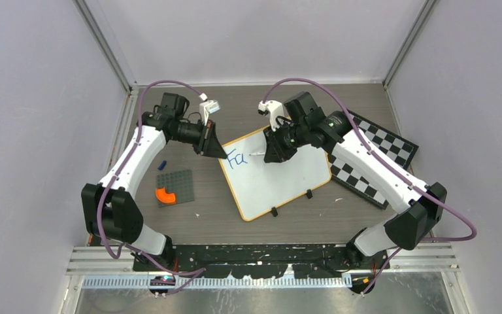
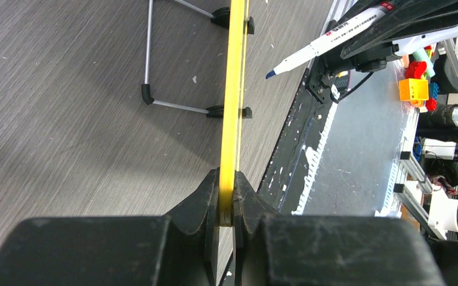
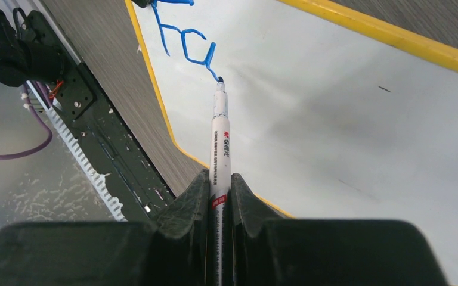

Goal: Write a sentence on the whiteboard

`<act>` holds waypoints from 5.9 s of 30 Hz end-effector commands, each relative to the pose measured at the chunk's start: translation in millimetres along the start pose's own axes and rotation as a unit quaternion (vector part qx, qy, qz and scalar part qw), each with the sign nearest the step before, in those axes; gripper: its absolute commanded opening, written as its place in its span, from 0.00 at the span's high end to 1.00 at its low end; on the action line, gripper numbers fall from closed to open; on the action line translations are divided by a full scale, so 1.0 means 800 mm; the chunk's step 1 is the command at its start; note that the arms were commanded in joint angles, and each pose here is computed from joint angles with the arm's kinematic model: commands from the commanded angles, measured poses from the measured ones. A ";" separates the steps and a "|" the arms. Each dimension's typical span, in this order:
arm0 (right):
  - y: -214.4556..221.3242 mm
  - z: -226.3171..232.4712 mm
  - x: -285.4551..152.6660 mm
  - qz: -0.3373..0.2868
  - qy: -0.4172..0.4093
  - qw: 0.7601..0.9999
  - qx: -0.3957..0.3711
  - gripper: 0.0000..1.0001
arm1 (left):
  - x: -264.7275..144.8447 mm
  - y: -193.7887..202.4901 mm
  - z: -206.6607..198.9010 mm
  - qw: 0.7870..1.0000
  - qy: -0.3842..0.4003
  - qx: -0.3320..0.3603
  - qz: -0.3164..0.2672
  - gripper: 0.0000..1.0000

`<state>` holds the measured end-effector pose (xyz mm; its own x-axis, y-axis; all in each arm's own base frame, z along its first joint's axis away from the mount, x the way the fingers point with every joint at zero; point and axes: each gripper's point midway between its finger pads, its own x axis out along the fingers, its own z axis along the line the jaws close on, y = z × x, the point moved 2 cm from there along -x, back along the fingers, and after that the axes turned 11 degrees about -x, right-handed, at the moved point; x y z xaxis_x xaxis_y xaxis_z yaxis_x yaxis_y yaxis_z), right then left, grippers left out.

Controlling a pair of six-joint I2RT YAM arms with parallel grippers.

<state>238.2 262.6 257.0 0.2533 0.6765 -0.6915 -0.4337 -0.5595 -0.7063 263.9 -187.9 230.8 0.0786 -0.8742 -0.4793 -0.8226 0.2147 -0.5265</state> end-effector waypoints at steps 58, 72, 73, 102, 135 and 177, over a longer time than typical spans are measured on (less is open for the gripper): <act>0.015 -0.016 0.019 0.016 0.035 0.999 -0.012 1.00 | 0.006 0.016 -0.007 1.000 -0.004 0.006 0.028 1.00; -0.015 -0.011 -0.012 -0.009 0.043 0.999 -0.030 1.00 | 0.009 0.017 -0.010 0.999 0.000 0.009 0.032 1.00; -0.018 -0.010 -0.012 -0.013 0.041 0.999 -0.029 1.00 | 0.009 0.017 -0.011 0.999 0.000 0.009 0.032 1.00; -0.026 -0.014 0.005 -0.016 0.037 0.999 -0.024 1.00 | 0.011 0.021 -0.011 0.999 0.000 0.012 0.037 1.00; -0.002 -0.037 0.000 0.006 0.068 0.997 -0.019 1.00 | 0.009 0.023 -0.013 0.999 -0.002 0.016 0.039 1.00; -0.032 -0.047 -0.008 -0.029 0.063 0.997 -0.025 1.00 | 0.013 0.024 -0.013 0.999 0.000 0.019 0.047 1.00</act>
<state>269.6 251.4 268.1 0.3436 0.6398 -0.6874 -0.3993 -0.5630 -0.7236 259.0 -190.9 232.0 0.0712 -0.8629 -0.5004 -0.8023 0.2485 -0.5427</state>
